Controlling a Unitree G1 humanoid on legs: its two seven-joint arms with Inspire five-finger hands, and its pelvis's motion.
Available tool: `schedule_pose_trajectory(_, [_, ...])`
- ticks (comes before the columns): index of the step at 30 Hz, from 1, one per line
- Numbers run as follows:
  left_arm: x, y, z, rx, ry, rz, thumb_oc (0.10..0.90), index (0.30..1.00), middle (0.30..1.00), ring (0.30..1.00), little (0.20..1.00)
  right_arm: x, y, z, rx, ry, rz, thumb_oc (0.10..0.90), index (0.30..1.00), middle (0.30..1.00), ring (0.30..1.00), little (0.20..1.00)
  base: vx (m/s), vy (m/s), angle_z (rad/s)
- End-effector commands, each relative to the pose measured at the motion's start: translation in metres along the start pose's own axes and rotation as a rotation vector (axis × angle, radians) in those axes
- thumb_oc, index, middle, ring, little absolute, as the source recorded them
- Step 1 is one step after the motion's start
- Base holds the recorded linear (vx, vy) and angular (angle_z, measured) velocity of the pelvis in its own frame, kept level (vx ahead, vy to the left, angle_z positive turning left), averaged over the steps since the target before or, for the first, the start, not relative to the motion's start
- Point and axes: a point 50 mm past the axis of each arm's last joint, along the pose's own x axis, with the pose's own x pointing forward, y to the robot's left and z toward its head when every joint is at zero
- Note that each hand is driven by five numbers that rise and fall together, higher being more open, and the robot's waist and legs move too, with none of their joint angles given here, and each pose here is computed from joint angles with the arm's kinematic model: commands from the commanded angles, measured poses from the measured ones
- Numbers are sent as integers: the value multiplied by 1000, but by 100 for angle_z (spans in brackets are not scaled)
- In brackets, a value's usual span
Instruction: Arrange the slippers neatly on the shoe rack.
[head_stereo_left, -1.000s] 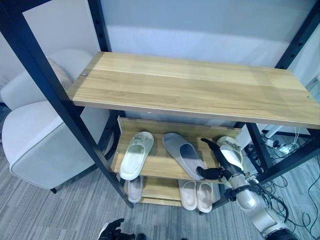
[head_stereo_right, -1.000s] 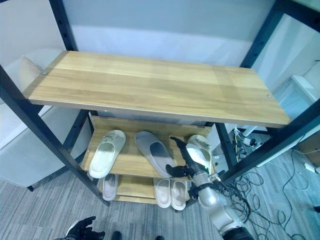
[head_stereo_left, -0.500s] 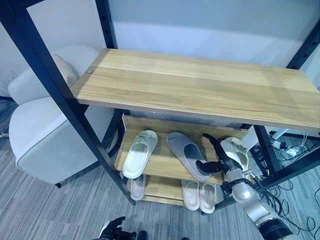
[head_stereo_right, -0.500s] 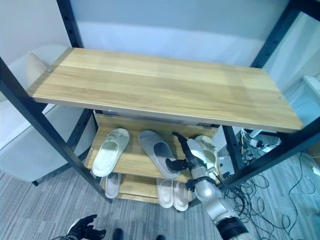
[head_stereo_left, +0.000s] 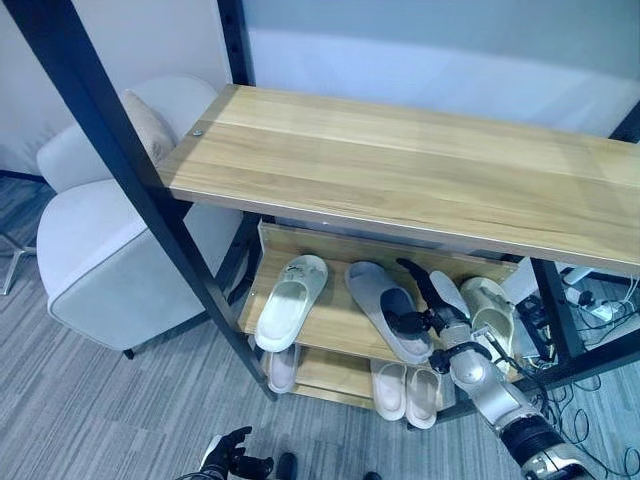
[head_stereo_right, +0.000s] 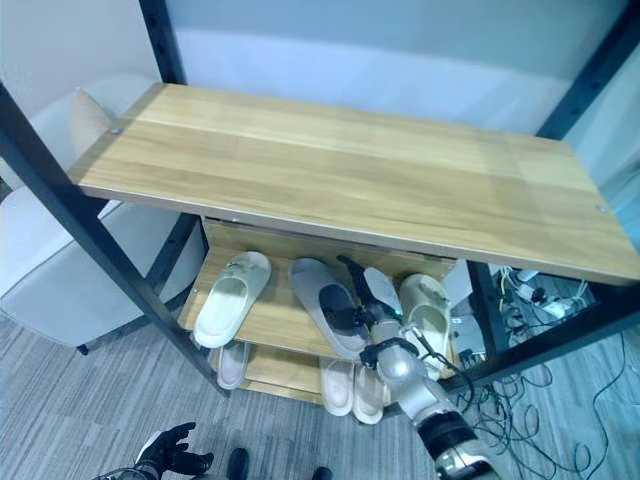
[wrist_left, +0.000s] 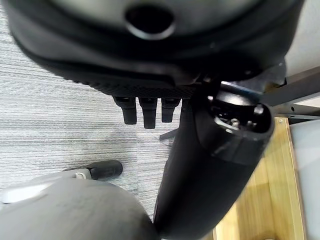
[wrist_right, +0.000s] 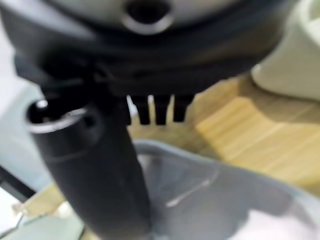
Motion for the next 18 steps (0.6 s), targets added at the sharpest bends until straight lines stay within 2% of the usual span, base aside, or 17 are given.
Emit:
schedule_pose_trajectory(1, [-5,-27,-21,78,81,-85,800,900,900,900,900,21,-30,32,27,-134,-146,400,300,300,300,300,2,4,5])
schedule_pose_trajectory(9, [-7,-25,-25,67,99,-78,800,900,900,900,900,12,-36,32,35,-163,-166,400,300,300,300,300,0,2,2])
schedule_pose_trajectory(18, [-7,-25,-27,49,114,-79,800,900,900,900,900,-16,-54,41,55,-265,-225,400,300,300,300,300,-10,-12,-1])
